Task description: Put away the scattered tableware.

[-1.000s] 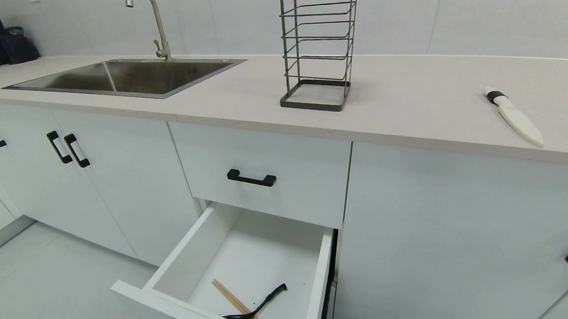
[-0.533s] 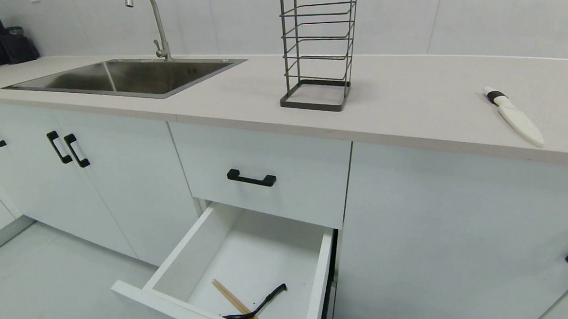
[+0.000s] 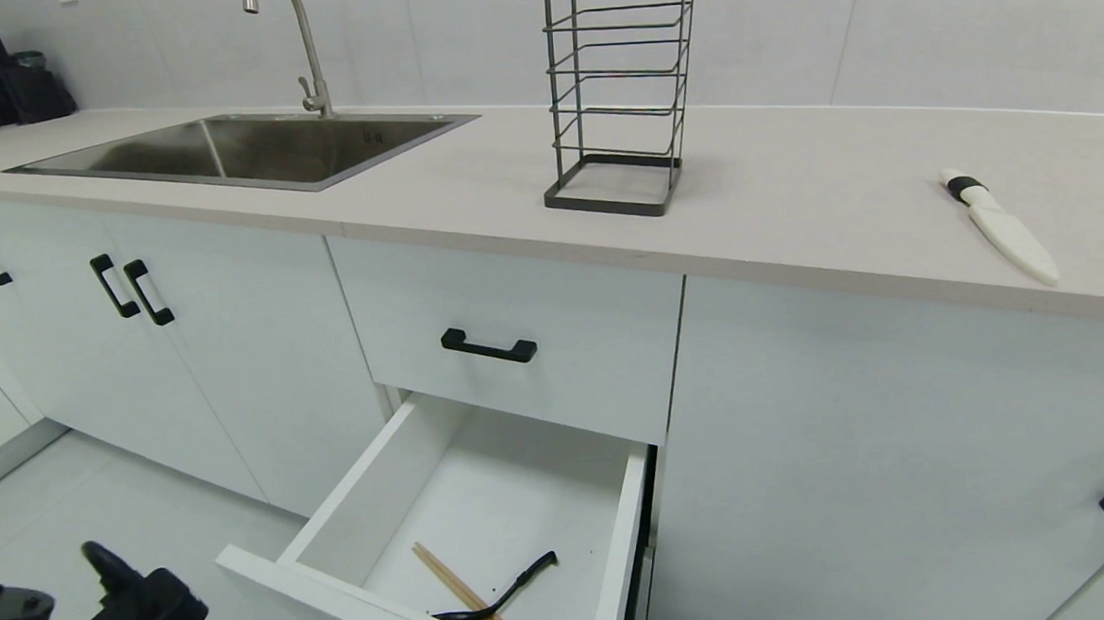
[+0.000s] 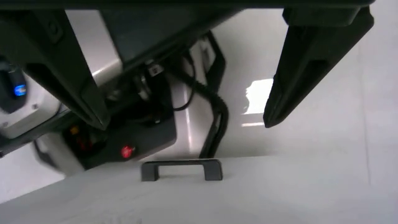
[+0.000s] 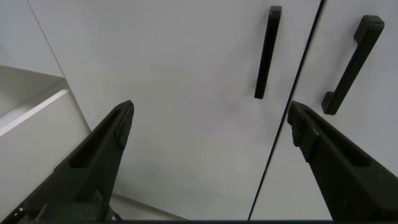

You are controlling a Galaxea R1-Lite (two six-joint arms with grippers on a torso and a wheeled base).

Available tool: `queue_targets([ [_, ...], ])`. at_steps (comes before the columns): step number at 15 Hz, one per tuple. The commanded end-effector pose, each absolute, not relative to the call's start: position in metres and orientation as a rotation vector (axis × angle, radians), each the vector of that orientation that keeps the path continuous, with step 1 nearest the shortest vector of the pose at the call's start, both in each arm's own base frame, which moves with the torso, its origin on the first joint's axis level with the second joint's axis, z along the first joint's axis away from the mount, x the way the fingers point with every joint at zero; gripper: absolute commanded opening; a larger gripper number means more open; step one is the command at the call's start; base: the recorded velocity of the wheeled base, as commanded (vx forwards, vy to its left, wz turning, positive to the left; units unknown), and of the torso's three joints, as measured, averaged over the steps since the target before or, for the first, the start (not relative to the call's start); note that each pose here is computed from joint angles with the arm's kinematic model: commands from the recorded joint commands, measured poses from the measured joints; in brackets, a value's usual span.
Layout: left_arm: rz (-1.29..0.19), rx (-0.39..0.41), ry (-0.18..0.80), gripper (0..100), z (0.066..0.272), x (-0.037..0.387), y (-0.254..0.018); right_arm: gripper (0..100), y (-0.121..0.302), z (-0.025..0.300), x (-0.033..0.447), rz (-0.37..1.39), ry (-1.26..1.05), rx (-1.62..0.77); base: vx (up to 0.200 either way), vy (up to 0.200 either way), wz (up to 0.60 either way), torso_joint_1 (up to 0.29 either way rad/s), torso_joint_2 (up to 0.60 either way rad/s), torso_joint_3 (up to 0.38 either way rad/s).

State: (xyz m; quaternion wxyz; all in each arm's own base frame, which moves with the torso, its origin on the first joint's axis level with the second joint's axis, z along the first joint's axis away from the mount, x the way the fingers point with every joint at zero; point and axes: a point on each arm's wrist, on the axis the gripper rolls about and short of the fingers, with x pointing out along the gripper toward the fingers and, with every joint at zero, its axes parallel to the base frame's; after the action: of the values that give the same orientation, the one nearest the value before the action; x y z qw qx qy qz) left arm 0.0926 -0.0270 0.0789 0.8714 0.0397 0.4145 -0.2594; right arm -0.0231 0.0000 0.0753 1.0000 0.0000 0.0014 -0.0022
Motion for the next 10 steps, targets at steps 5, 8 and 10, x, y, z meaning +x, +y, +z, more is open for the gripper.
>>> queue_targets([
  [5, -0.557, 0.125, 0.940, 100, 0.060, 0.129, -0.035, 100, 0.000, 0.075, -0.023, -0.005, 0.005, 0.000, 0.000, 0.000, 0.00, 0.000, 0.00, 0.000],
  [8, -0.555, 0.122, 0.924, 100, 0.057, 0.139, -0.036, 100, 0.000, 0.075, -0.023, -0.005, 0.005, 0.000, 0.000, 0.000, 0.00, 0.000, 0.00, 0.000],
  [10, -0.560, 0.126, 0.917, 100, 0.054, 0.143, -0.038, 100, 0.000, 0.075, -0.023, -0.005, 0.005, 0.002, 0.000, 0.000, 0.00, 0.000, 0.00, 0.000],
])
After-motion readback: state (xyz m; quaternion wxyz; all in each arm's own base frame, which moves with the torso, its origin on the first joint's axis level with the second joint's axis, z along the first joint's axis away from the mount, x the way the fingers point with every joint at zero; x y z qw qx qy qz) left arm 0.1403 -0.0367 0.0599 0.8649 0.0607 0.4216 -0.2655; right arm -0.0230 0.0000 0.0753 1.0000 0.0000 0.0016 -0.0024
